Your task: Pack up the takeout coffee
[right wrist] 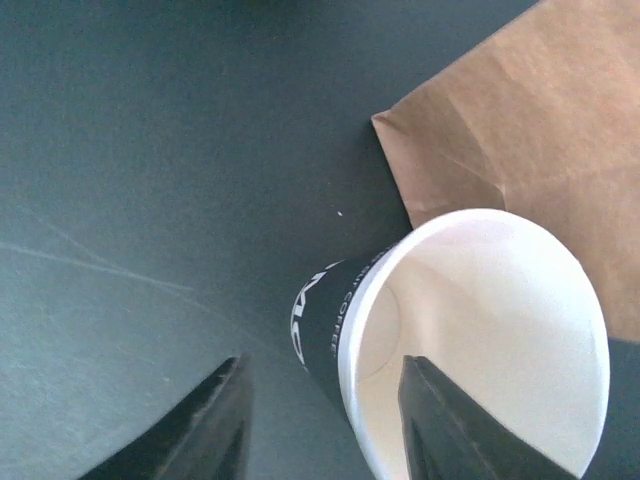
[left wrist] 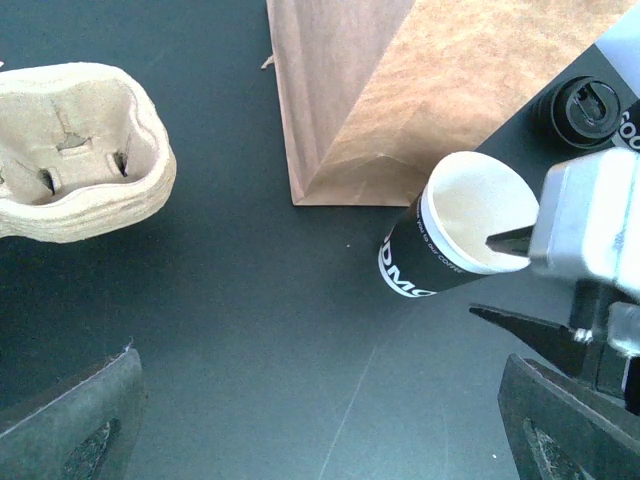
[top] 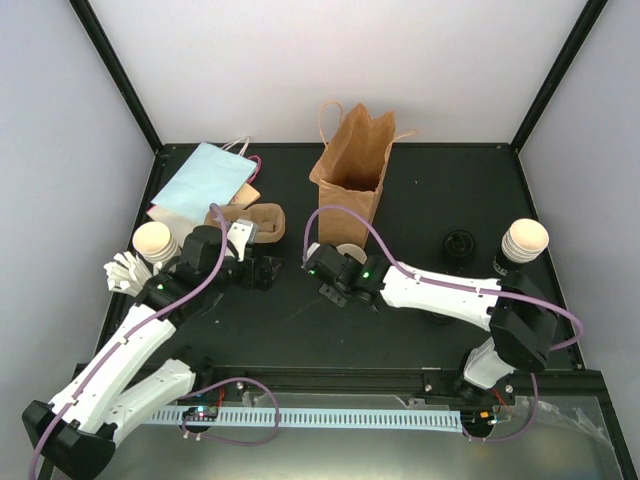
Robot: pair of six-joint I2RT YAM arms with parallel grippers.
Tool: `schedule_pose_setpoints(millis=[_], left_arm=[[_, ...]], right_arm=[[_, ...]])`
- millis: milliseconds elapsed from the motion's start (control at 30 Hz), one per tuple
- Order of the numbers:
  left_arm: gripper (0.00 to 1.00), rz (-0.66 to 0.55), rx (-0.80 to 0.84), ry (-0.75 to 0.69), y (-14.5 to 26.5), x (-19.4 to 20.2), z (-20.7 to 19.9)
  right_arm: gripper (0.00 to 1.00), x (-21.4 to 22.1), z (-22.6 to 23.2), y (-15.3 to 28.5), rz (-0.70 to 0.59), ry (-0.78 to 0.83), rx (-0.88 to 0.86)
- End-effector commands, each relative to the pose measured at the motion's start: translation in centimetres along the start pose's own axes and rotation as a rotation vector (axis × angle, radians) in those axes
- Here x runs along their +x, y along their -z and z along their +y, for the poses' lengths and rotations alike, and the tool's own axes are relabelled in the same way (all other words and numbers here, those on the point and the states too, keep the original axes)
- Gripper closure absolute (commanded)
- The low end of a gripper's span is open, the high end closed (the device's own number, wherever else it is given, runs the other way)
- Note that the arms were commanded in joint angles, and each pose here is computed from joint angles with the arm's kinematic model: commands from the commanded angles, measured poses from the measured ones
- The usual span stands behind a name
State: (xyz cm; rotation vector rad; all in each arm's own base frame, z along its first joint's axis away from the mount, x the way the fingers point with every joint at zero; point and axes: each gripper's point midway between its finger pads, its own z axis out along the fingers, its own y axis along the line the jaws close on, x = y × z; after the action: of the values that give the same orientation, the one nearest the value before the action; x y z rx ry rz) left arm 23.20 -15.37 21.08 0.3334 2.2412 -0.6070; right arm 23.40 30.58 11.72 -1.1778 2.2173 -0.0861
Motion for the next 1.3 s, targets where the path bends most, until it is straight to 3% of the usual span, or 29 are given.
schedule_pose_setpoints(millis=[0,167,233,333,500,733,867,1033,1267], left_arm=[[0.01,-0.008,-0.004,0.0,0.3,-0.2,0.0],[0.01,-0.014,0.004,-0.002,0.4,-0.3,-0.2],[0.01,-0.012,0.011,0.0,0.3,-0.2,-0.3],[0.01,0.001,0.03,0.015,0.0,0.0,-0.5],[0.01,0.046,0.077,0.073,-0.9,0.7,-1.2],[0.01,0.078,0.092,0.098,-2.1,1.1,-1.3],[0.01,0.076,0.095,0.089,-2.0,1.0,-1.3],[0.01,0.072,0.082,0.076,-1.8,1.2,-1.1],[0.01,0.054,0.104,0.063,-1.9,0.9,-1.4]], right_arm=[[0.52,-2.0,-1.1,2.8,-0.087,-0.044,0.014],[0.09,-3.0,-2.8,6.2,-0.172,-0.11,0.021],[0.02,-3.1,-3.8,7.3,-0.195,-0.148,0.041],[0.0,-2.3,-5.8,8.1,-0.173,-0.229,0.055],[0.0,2.1,-10.1,7.8,-0.025,-0.408,0.139],[0.0,9.2,-17.6,6.6,0.152,-0.79,0.238],[0.06,11.5,-18.5,5.5,0.254,-0.821,0.286],[0.05,14.3,-16.8,5.1,0.338,-0.88,0.286],[0.04,16.8,-19.7,3.6,0.332,-0.988,0.396]])
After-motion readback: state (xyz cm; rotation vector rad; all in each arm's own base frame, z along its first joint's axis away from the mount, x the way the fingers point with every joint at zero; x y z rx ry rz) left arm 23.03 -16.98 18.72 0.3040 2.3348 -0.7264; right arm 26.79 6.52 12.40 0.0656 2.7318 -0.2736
